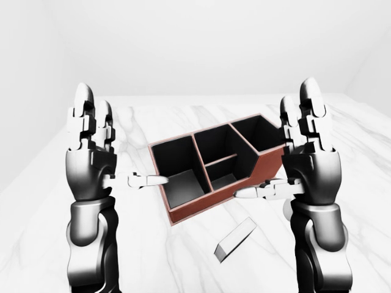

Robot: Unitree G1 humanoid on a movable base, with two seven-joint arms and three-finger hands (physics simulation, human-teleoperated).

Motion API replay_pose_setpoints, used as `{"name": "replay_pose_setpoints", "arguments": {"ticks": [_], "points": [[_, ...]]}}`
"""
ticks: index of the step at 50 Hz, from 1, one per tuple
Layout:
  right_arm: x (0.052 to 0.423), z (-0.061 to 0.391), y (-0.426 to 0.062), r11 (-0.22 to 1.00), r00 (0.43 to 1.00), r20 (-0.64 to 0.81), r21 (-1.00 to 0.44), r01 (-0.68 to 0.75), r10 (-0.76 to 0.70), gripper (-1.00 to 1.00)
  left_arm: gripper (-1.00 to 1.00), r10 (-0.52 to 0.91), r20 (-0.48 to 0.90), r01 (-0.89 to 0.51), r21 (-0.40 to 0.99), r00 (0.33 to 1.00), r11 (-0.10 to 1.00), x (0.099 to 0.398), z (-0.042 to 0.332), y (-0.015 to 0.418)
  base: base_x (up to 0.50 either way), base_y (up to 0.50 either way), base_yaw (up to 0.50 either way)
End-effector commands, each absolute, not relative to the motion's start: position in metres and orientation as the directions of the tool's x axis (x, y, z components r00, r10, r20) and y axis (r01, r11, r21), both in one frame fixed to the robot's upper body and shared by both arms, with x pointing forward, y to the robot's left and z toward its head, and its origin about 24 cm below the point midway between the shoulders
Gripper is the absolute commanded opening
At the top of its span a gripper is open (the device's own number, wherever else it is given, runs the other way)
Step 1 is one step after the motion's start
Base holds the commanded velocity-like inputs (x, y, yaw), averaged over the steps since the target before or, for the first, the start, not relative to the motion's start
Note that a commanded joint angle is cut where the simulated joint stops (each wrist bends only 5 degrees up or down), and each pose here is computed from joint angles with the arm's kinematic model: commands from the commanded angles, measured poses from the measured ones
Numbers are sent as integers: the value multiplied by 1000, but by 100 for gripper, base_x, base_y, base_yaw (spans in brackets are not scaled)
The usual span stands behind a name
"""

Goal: Pick up the book and place it in the front compartment of the caddy.

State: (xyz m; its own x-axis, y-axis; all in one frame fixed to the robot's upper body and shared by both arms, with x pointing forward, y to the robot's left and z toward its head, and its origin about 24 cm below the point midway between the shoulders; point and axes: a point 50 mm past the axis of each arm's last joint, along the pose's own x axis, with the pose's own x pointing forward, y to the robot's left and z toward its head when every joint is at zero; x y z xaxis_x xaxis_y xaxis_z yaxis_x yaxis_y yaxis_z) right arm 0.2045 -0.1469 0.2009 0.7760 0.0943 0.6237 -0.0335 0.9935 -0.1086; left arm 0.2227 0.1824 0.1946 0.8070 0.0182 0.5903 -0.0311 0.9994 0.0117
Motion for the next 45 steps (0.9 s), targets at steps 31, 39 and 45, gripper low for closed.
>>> {"name": "replay_pose_setpoints", "arguments": {"ticks": [31, 39, 45], "points": [[201, 213, -137, 937, 739, 628, -348, -12, 243, 100, 100, 52, 620, -65, -3, 783, 998, 224, 204, 196, 0, 0, 0], [200, 211, -133, 906, 744, 600, -423, -16, 293, 100, 100, 52, 608, -65, -1, 792, 998, 226, 201, 197, 0, 0, 0], [195, 220, -133, 888, 719, 622, -459, 13, 311, 100, 100, 54, 600, -66, -2, 798, 998, 227, 199, 197, 0, 0, 0]]}}
